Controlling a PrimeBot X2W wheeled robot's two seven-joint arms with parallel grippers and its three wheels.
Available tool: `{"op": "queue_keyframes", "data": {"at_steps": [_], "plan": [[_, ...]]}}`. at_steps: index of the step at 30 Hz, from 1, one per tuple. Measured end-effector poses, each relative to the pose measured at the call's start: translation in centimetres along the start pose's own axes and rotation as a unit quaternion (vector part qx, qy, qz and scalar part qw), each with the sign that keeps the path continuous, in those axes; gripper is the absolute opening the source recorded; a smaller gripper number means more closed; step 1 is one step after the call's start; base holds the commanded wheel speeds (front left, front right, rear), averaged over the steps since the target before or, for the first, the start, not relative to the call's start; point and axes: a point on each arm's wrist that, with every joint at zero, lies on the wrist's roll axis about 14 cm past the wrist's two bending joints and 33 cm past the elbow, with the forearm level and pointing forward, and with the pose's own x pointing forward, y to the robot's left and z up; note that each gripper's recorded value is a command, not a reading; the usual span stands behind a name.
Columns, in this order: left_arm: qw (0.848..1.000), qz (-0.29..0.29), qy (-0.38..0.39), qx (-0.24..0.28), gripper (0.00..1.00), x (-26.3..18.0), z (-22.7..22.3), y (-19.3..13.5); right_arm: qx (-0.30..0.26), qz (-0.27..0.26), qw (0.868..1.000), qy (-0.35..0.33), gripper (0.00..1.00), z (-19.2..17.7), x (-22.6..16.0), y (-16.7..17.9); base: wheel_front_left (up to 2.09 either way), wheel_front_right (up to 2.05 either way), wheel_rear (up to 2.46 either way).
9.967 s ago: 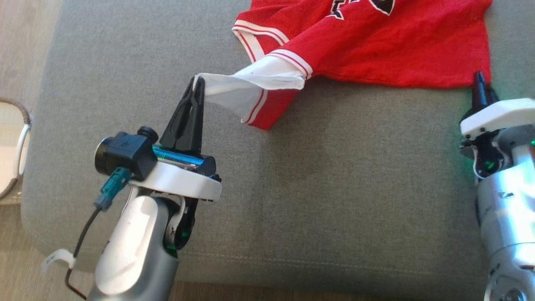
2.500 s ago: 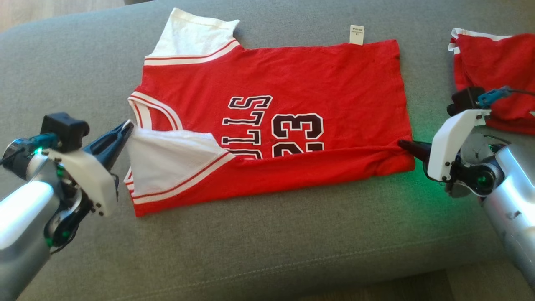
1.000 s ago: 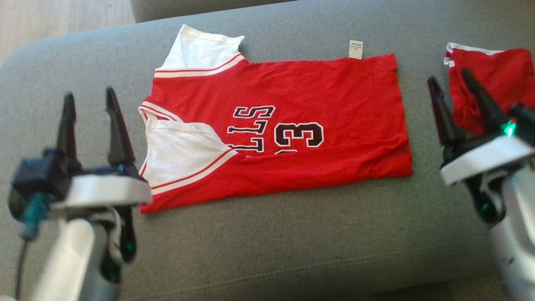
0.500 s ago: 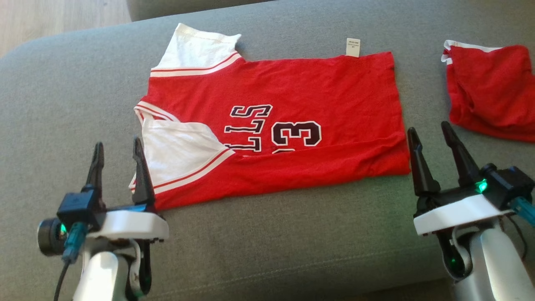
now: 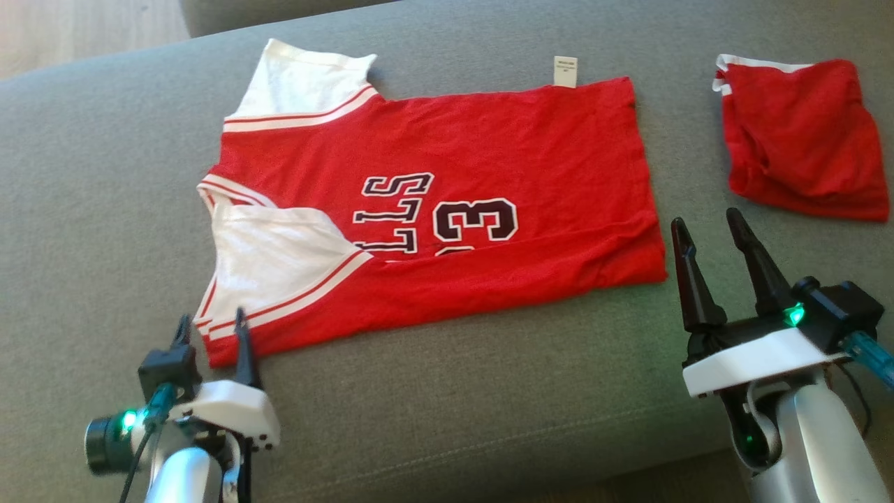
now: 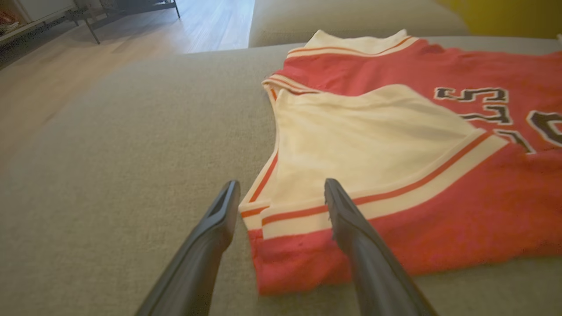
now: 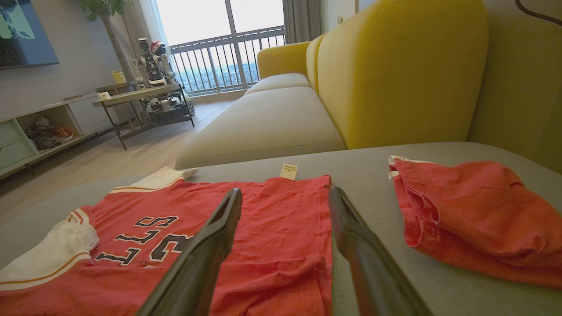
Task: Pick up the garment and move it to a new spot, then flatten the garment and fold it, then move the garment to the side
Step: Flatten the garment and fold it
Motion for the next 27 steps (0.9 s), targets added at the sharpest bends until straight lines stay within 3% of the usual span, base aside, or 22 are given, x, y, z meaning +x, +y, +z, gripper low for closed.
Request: {"op": "queue_keyframes", "data": {"at_steps": [5, 17, 18, 19, 27], "plan": [[0.998, 0.014, 0.056, 0.008, 1.0, 0.2, -2.9, 0.5, -0.002, -0.011, 1.0, 0.001, 1.0, 0.0, -0.3, -0.8, 0.0, 0.0, 0.0], [0.995, 0.007, 0.099, 0.005, 1.0, 2.0, -3.8, 0.4, -0.003, -0.029, 0.999, 0.017, 1.0, -0.9, -0.8, -1.9, 0.0, 0.0, 0.0], [0.995, 0.002, 0.102, 0.002, 0.58, 2.1, -3.8, 0.2, -0.003, -0.033, 0.999, 0.022, 1.0, -1.2, -0.9, -2.2, 0.0, 0.0, 0.0], [0.995, -0.005, 0.102, 0.003, 0.0, 2.1, -3.8, 0.0, -0.002, -0.038, 0.999, 0.028, 1.0, -1.6, -1.1, -2.5, 0.0, 0.0, 0.0], [0.997, -0.015, 0.072, 0.0, 0.0, 2.0, -2.6, -0.3, 0.035, -0.074, 0.992, 0.093, 1.0, -5.2, -1.8, -4.0, 0.0, 0.0, 0.0]]}}
